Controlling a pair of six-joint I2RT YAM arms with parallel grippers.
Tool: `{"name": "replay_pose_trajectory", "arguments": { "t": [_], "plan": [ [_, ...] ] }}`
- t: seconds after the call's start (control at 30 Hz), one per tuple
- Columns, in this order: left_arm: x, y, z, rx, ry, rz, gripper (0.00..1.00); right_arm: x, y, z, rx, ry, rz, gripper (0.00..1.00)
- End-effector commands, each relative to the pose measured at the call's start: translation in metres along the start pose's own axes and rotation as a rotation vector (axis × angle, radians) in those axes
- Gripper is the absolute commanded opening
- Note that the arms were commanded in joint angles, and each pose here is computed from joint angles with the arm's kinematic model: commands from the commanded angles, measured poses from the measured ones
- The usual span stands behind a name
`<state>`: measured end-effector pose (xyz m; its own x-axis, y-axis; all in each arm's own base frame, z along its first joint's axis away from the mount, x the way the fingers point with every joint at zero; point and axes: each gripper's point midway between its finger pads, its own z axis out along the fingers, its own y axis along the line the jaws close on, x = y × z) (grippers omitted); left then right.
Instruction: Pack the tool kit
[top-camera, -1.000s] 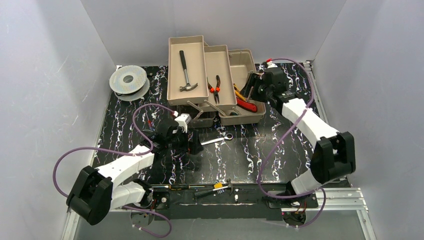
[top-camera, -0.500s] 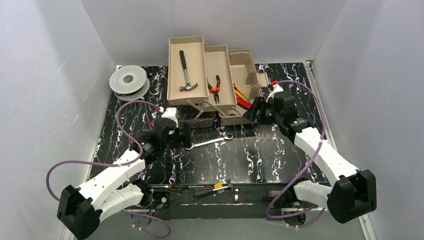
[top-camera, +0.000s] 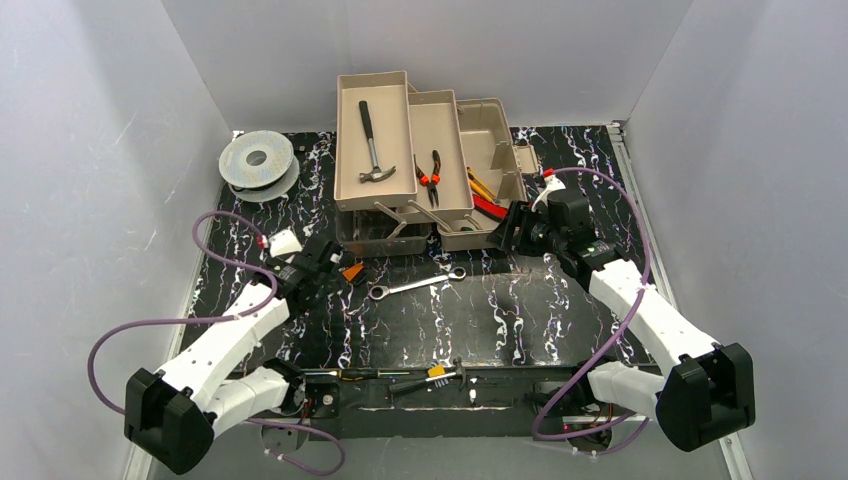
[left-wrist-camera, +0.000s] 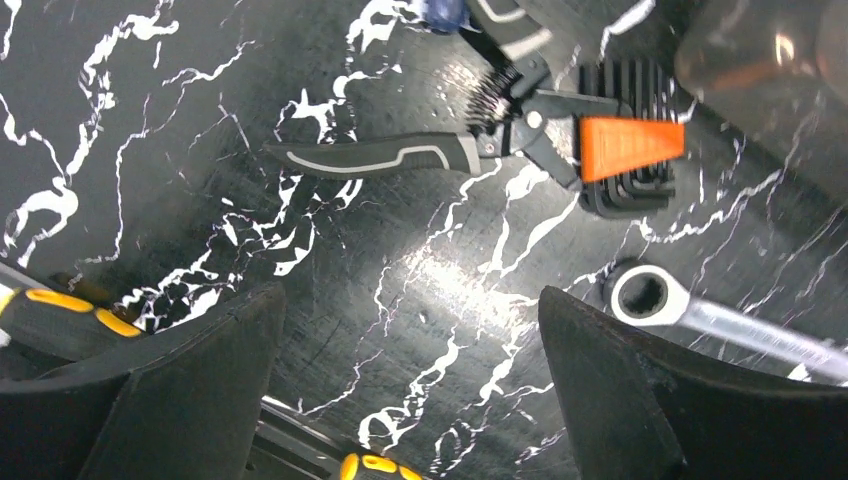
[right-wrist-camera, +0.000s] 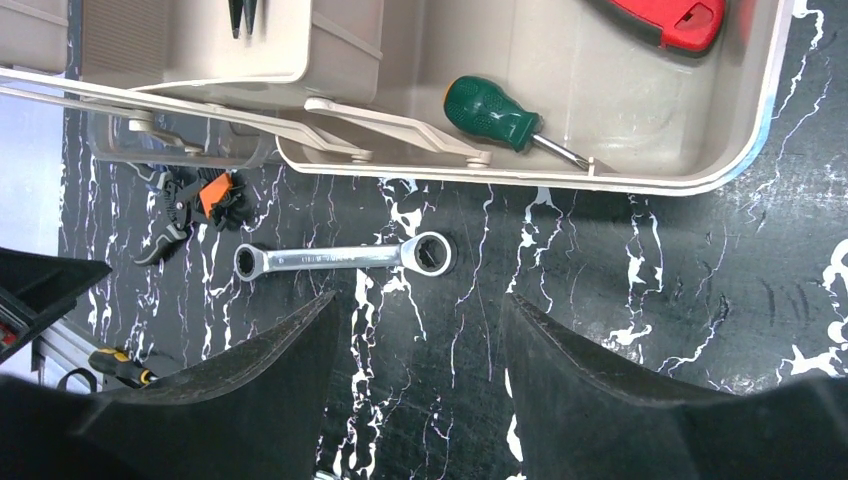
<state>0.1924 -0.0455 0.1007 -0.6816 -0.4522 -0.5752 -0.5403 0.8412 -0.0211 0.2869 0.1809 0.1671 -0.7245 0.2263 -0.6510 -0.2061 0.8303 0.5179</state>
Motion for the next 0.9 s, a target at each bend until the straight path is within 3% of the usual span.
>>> {"name": "replay_pose_trajectory", "arguments": {
  "t": [0.0,0.13,0.33,0.53,0.73,0.87],
  "plan": [
    [-0.001,0.008,-0.001,-0.015,0.055,-0.209,0.98,-0.008,0.010,-0.002,-0.040,-0.031,-0.027,0.67],
    [-0.003,-0.005,-0.001,0.061,0.075,-0.198,0.98,-0.007,0.009,-0.004,-0.041,-0.034,-0.027,0.67],
    [0.001,0.016,0.003,-0.050,0.092,-0.213,0.98,-0.003,0.007,-0.003,-0.039,-0.028,-0.028,0.67],
    [0.014,-0.011,0.012,0.096,0.187,-0.280,0.98,-0.005,0.009,-0.003,-0.047,-0.025,-0.030,0.66],
    [0.029,0.012,0.029,-0.053,0.229,-0.344,0.98,-0.003,0.009,-0.002,-0.046,-0.022,-0.027,0.65],
    [0.029,0.011,0.037,-0.066,0.254,-0.447,0.98,-0.002,0.009,-0.002,-0.046,-0.018,-0.030,0.64]
  ]
}}
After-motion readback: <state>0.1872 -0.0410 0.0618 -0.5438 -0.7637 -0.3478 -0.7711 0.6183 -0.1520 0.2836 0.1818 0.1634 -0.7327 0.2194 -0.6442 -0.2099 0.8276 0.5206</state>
